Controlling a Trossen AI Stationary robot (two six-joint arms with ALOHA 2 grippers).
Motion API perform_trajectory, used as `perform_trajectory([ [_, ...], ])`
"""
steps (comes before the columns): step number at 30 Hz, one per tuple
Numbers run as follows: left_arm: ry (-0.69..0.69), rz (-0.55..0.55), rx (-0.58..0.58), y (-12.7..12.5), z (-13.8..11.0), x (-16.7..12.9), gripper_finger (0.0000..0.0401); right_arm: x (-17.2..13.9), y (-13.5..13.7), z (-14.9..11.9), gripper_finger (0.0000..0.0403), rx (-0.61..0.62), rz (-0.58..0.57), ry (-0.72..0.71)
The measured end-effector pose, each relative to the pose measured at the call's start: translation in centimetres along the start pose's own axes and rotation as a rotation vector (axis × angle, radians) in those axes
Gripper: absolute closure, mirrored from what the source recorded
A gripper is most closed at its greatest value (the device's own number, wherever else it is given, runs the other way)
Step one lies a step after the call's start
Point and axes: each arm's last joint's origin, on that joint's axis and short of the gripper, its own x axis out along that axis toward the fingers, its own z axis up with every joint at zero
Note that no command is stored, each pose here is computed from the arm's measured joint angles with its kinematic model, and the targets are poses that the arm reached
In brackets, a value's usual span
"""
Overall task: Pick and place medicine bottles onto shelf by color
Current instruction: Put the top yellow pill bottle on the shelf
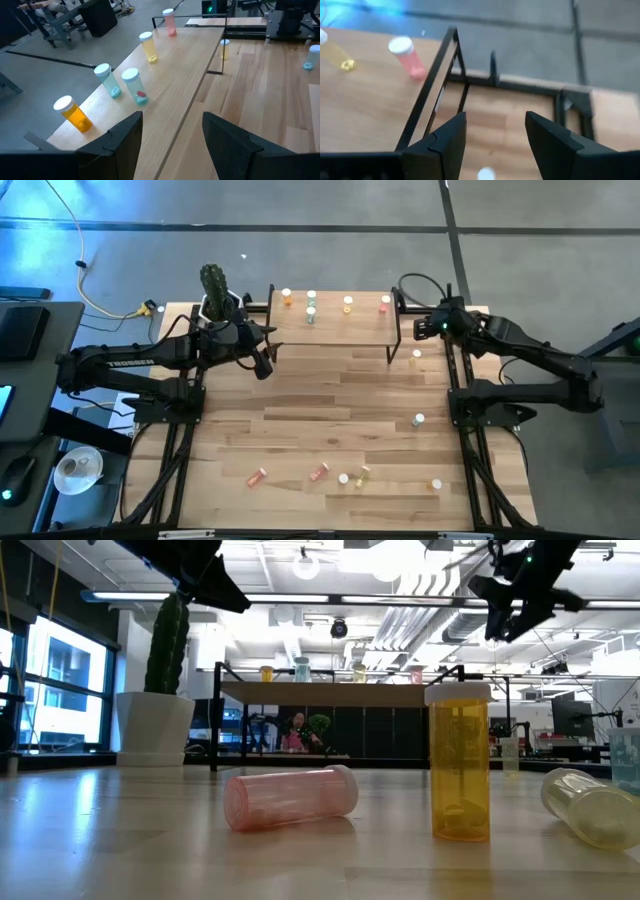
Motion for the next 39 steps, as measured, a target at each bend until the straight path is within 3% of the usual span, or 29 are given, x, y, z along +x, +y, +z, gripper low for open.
perform_trajectory([
  [7, 0.000, 0.000, 0.003, 0.0, 0.0, 0.0, 0.0204, 1.5, -2.0, 0.3, 0.0208, 0.116, 0.040, 0.184],
  [14, 0.000, 0.000, 0.001, 0.0, 0.0, 0.0, 0.0204, 4.8, -3.3, -2.3, 0.0208, 0.258, 0.046, 0.347],
  [29, 0.001, 0.000, 0.002, 0.0, 0.0, 0.0, 0.0204, 8.2, -4.0, -6.0, 0.0208, 0.460, 0.068, 0.444],
  [39, 0.001, 0.000, 0.002, 0.0, 0.0, 0.0, 0.0204, 9.3, -3.5, -7.0, 0.0208, 0.481, 0.070, 0.443],
])
